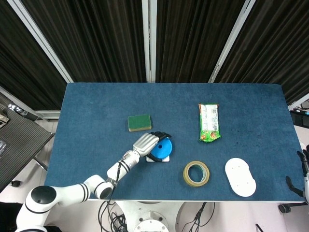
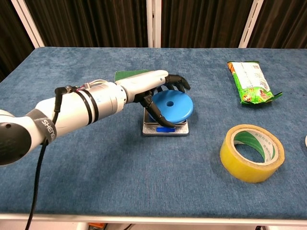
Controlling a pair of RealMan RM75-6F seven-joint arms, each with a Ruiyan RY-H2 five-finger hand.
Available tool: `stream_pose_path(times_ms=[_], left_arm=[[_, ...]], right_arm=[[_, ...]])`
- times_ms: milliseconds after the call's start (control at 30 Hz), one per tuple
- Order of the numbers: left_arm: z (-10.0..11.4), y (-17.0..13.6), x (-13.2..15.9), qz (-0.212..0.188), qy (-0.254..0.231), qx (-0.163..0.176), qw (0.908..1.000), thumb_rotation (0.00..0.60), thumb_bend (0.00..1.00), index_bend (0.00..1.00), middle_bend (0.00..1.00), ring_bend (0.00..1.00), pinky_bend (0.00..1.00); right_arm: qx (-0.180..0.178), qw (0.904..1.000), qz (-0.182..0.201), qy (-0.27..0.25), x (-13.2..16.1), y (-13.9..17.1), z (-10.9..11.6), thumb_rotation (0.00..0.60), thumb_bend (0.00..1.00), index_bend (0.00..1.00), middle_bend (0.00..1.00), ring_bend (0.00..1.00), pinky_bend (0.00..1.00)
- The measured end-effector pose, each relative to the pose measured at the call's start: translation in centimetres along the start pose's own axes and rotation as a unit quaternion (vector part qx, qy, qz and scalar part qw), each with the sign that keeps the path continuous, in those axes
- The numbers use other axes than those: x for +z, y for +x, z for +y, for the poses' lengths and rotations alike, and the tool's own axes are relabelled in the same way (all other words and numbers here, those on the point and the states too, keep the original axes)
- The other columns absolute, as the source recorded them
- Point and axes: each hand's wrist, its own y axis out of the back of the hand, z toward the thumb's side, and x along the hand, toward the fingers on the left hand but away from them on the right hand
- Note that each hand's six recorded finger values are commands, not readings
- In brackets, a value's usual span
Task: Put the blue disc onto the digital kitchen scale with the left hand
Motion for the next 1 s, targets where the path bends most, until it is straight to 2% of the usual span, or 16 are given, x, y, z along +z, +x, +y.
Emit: stream_pose_path(times_ms=[100,233,400,600,800,1000], left_arm=[[-0.2,0.1,-0.3,0.005,0.001,0.002,1.0,0.6,0.16,0.01,0.06,0.02,0.28],[-0.2,0.1,-0.2,0.0,0.0,0.008,1.0,0.6,0.16,0.0,0.0,0.0,0.23],[-0.3,-0.1,-0.1,-0.006,0.005,0.008,0.9999,0.6,0.16,0.0,0.0,0.0,0.13],[0.2,-0.5,-0.3,-0.011,0.012,0.011,0.9998,0.6,0.16,0.0,0.0,0.0,0.1],[1.7,-1.1,-0.2,-0.016,0.014,0.029,0.9993,0.6,0.16,0.0,0.0,0.0,0.09],[3.9,-3.1,-0.4,-0.023,0.025,0.045,0.9984,0.6,0.16,0.0,0.0,0.0,0.05]], right_arm=[[-0.003,1.0,0.002,0.0,0.0,-0.1,0.2,0.6,0.28,0.0,0.0,0.0,0.0],[0.001,1.0,0.001,0.001,0.0,-0.1,0.1,0.6,0.28,0.0,0.0,0.0,0.0],[0.0,1.0,0.003,0.001,0.1,-0.1,0.2,0.6,0.28,0.0,0.0,0.0,0.0],[0.002,1.0,0.002,0.004,0.2,0.0,0.1,0.6,0.28,0.0,0.0,0.0,0.0],[0.0,1.0,0.006,0.005,0.7,0.1,0.3,0.6,0.28,0.0,0.0,0.0,0.0],[-0.001,1.0,0.006,0.006,0.8,0.1,0.4,0.6,0.28,0.0,0.0,0.0,0.0]])
